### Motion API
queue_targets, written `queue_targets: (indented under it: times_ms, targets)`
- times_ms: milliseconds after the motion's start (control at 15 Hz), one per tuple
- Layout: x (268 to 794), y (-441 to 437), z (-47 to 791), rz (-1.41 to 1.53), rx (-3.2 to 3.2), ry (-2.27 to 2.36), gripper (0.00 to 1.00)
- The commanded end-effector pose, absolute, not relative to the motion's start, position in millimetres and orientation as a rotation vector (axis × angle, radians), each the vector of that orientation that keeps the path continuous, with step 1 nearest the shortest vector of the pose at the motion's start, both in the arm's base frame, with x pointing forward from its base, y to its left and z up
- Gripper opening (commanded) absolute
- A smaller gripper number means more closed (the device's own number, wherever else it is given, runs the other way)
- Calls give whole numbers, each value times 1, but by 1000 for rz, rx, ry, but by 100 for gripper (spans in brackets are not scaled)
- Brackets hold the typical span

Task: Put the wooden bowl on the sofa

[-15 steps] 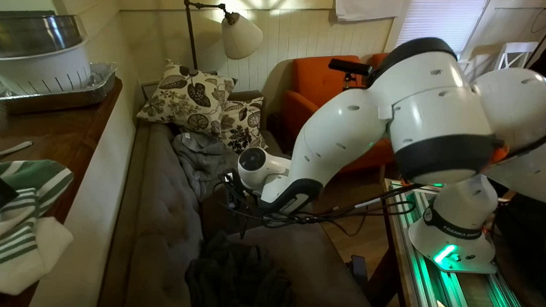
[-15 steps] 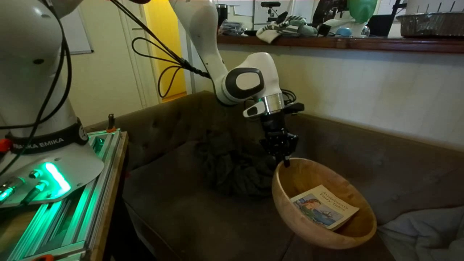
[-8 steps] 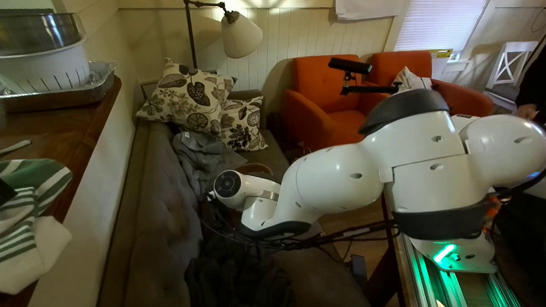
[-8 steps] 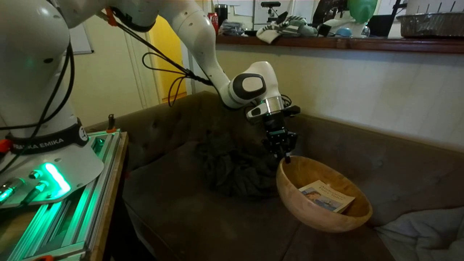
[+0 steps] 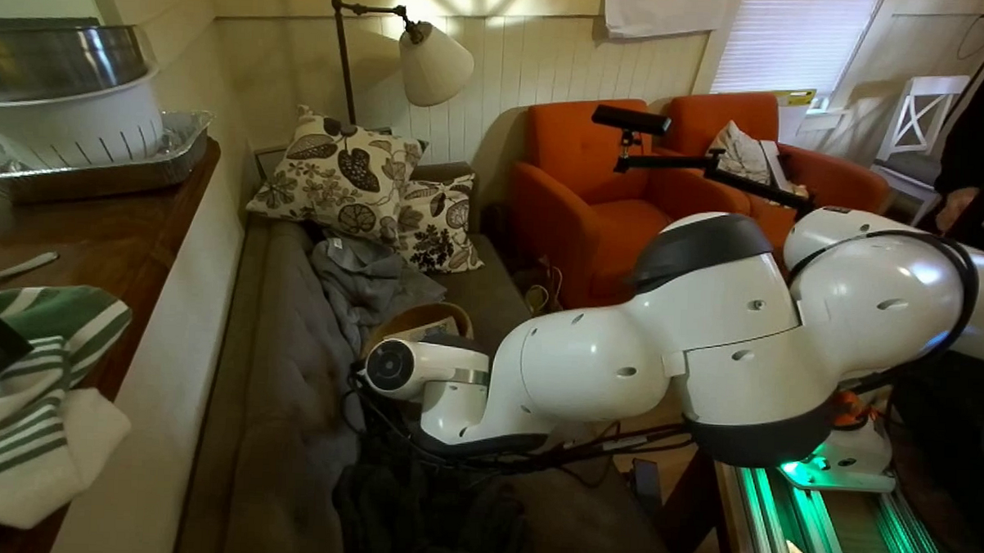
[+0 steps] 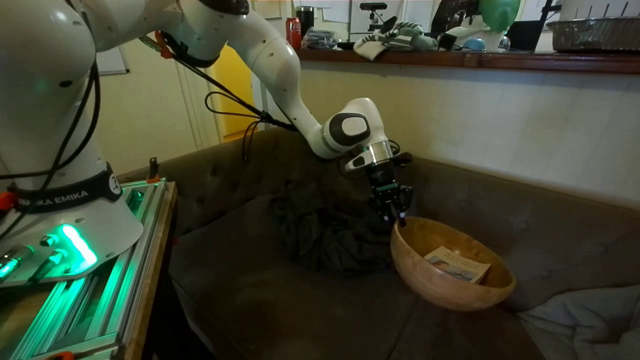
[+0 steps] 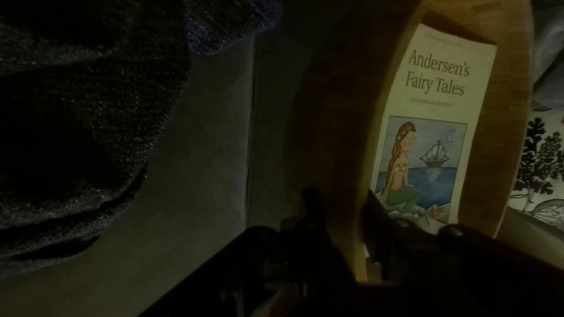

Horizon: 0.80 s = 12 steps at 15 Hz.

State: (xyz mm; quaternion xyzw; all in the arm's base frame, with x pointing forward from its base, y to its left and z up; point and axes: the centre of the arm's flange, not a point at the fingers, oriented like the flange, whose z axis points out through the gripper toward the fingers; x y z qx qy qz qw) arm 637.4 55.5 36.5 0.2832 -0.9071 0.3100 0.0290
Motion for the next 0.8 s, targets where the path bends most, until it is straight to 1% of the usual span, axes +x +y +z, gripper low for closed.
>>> queue_targets:
  times_ms: [0,267,333,533,733]
  targets:
    - [639,59,34,960,892,-2792,26]
    - [645,65,31,953,922,-2791,26]
    - [645,64,31,953,921,-2791,6]
    - [624,79,18,942,727,-2892,6]
    - [616,94,-1,965,569,-2942,6]
